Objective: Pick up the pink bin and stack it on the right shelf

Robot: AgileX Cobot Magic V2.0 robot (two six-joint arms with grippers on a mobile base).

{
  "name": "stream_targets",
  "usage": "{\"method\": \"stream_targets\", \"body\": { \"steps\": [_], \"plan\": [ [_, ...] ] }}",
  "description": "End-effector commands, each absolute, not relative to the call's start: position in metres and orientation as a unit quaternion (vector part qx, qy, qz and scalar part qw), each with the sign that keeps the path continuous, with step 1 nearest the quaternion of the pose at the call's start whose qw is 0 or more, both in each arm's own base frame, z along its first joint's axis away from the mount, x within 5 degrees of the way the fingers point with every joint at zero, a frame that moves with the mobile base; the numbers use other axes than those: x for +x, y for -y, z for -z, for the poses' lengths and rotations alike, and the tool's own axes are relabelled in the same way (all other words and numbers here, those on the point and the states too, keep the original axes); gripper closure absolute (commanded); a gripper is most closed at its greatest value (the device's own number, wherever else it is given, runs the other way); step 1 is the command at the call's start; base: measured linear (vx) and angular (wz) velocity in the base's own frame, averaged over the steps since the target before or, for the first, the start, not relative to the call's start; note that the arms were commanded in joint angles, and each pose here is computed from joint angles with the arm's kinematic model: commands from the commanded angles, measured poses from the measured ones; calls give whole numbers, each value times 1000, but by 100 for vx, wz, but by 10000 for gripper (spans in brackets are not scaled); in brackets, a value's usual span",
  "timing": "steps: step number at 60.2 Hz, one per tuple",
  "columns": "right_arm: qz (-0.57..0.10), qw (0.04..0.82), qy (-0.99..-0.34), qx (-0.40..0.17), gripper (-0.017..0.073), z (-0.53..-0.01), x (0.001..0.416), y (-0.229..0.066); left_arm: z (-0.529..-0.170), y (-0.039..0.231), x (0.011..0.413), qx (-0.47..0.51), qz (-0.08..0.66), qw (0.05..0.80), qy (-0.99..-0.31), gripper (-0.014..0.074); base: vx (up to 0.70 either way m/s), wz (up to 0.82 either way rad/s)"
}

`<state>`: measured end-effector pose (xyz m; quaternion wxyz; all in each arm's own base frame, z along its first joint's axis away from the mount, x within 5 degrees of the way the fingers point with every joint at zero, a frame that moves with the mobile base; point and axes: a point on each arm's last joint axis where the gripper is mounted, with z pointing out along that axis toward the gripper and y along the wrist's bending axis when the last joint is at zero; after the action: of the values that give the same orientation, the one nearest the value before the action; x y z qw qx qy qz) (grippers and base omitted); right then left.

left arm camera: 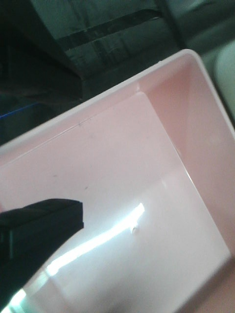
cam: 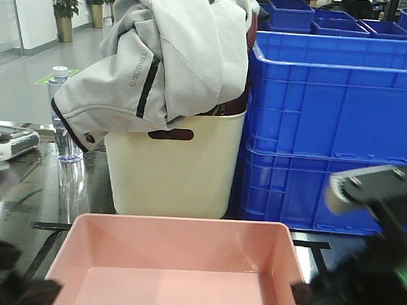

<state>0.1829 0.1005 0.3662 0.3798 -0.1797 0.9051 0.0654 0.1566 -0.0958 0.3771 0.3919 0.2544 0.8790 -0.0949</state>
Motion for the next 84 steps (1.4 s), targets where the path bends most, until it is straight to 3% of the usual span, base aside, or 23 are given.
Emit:
{"method": "stream_targets", "body": {
  "steps": [1, 12, 20, 46, 52, 69, 84],
  "plan": [
    [-70, 439, -874, -199, -25, -375, 156, -84, -391, 83, 128, 280, 118, 451, -839, 68, 0, 0],
    [-77, 458, -863, -197, -20, -350, 106, -52, -367, 58, 76, 271, 173, 488, -811, 116, 0, 0],
    [-83, 467, -852, -223, 38, -330, 79, -38, -346, 44, 54, 260, 189, 521, -790, 166, 0, 0],
    [-98, 456, -849, -250, 575, -300, 53, -27, -304, 37, 44, 255, 189, 528, -788, 559, 0, 0],
    [-97, 455, -849, -250, 574, -299, 53, -27, -305, 37, 44, 254, 190, 530, -787, 603, 0, 0],
    [-97, 455, -849, -250, 571, -299, 53, -27, -303, 33, 39, 243, 190, 547, -779, 601, 0, 0],
    [-95, 448, -853, -251, 571, -298, 52, -27, -280, 6, 31, 128, 29, 676, -725, 599, 0, 0]
  ]
}}
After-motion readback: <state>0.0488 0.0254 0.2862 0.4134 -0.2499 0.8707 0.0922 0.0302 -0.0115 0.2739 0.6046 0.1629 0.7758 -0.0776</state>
